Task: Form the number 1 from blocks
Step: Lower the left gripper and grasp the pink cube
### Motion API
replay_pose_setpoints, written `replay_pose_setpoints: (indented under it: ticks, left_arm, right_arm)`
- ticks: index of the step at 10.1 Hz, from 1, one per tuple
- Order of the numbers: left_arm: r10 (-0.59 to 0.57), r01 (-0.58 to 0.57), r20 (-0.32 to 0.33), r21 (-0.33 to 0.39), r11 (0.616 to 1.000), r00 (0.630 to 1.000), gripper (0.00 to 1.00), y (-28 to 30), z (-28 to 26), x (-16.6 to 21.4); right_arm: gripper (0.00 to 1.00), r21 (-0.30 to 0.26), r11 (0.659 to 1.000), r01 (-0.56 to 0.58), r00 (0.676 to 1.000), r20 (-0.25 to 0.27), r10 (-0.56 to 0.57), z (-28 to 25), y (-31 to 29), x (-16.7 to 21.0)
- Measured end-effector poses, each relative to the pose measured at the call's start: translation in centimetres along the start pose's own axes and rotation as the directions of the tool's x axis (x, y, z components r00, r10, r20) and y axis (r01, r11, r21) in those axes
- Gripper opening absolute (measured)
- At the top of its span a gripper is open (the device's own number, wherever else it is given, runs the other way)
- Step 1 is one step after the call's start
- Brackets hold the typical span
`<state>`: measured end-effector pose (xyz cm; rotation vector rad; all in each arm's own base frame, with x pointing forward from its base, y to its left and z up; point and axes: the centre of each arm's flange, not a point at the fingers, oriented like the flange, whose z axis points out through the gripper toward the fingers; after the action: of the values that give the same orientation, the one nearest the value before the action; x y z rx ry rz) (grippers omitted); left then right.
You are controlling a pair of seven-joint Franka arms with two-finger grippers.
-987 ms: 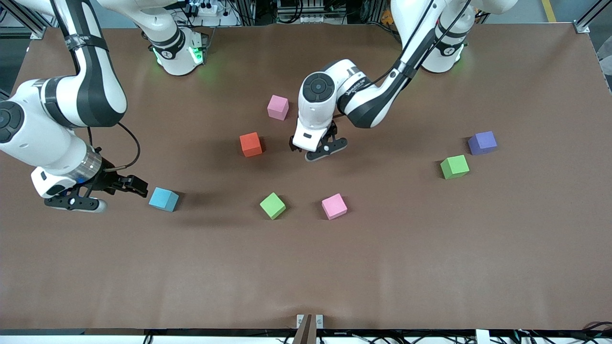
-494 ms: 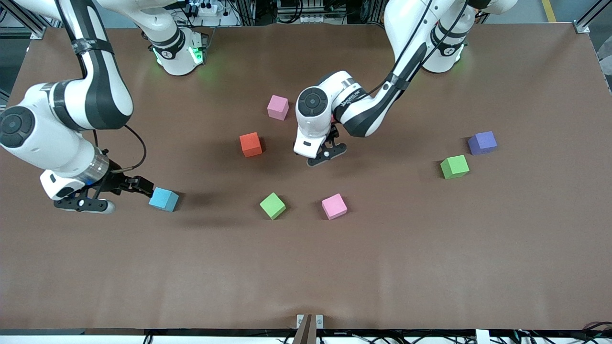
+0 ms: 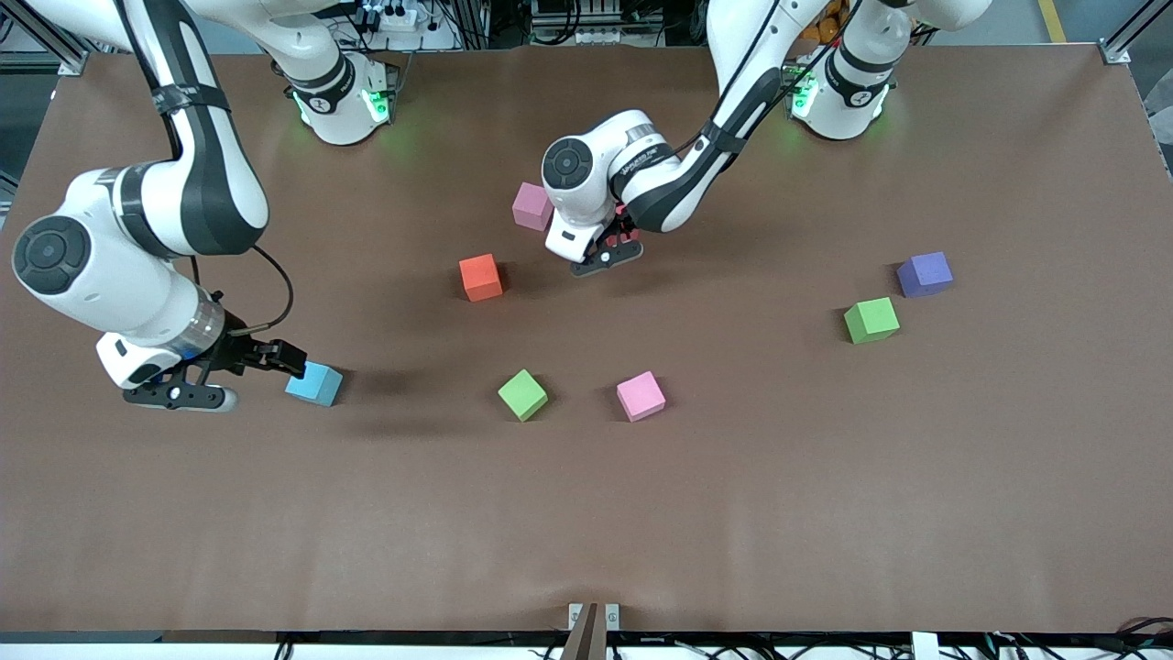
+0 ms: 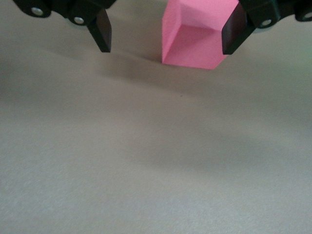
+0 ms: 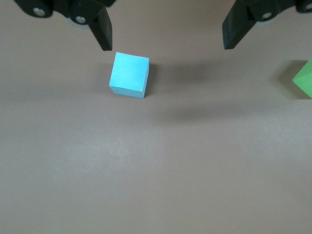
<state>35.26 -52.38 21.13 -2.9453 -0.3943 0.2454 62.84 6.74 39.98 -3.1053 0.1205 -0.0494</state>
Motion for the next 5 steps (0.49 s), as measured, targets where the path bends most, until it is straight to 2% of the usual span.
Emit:
replay_pose_setpoints:
  ticks: [3,5]
  left_arm:
    - [0.001,-0.003,-0.027,-0.044,0.999,1.0,1.0,-2.9,-4.3,1.7]
    - [-0.031,0.03,-0.007,-0.103,0.994,0.999,1.0,-3.9,-4.9,1.6]
  right_arm:
    - [1.0,-0.001,1.0,0.005,1.0,0.006,-0.005,0.4,-0.3,0.0]
    - [1.0,-0.001,1.0,0.005,1.0,0.007,-0.005,0.4,-0.3,0.0]
